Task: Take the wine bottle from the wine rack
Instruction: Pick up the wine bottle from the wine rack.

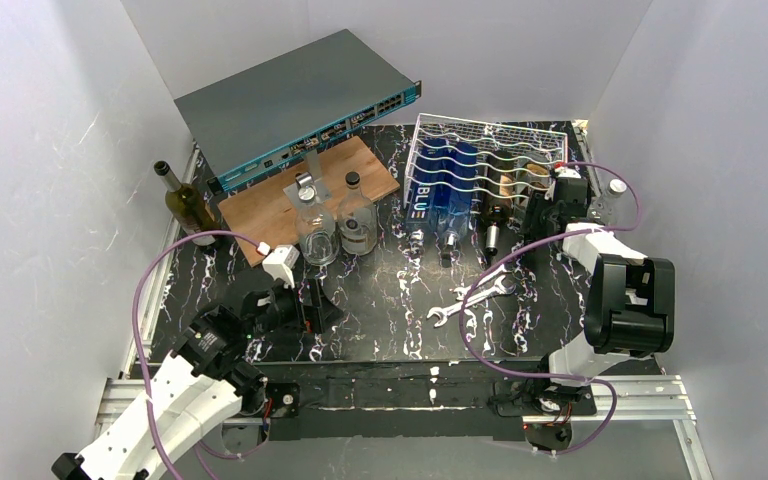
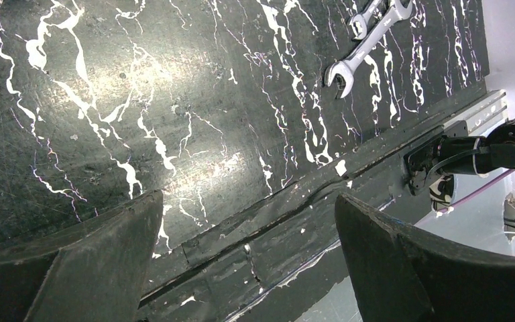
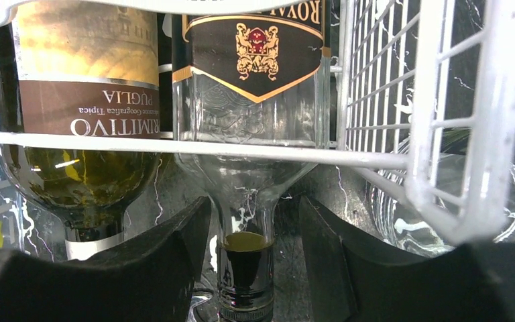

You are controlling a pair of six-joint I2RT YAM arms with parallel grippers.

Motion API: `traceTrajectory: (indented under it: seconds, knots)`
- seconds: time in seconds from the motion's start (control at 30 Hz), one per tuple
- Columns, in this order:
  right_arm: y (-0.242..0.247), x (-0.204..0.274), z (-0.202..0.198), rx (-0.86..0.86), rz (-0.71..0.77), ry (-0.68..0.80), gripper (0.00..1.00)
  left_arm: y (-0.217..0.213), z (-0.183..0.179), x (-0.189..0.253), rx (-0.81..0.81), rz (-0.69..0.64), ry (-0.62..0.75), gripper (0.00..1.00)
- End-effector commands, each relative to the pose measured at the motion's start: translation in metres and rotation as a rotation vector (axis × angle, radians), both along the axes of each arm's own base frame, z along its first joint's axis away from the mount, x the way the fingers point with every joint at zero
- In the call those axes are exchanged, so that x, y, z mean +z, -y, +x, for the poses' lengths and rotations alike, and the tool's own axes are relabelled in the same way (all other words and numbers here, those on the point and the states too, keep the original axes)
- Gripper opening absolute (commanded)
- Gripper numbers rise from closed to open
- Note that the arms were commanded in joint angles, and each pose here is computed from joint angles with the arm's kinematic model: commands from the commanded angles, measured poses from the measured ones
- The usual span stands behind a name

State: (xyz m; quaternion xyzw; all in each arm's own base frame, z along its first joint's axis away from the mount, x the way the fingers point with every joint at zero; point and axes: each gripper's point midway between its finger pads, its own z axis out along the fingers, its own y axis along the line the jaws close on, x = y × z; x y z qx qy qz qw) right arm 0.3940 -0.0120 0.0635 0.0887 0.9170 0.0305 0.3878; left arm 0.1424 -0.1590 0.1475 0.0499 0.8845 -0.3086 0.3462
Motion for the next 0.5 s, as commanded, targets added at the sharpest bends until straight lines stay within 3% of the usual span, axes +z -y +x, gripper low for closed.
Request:
traceTrajectory:
  seconds: [0.0,0.47]
  knots:
    - [-0.003,-0.004,0.007,0.015,0.006,0.025,0.6,0.0,0.002,0.001,0.008,0.007,0.002,0.99]
    - [0.001,0.015,0.0,0.006,-0.024,0.143,0.66,-0.001,0.001,0.003,0.012,-0.002,0.01,0.99]
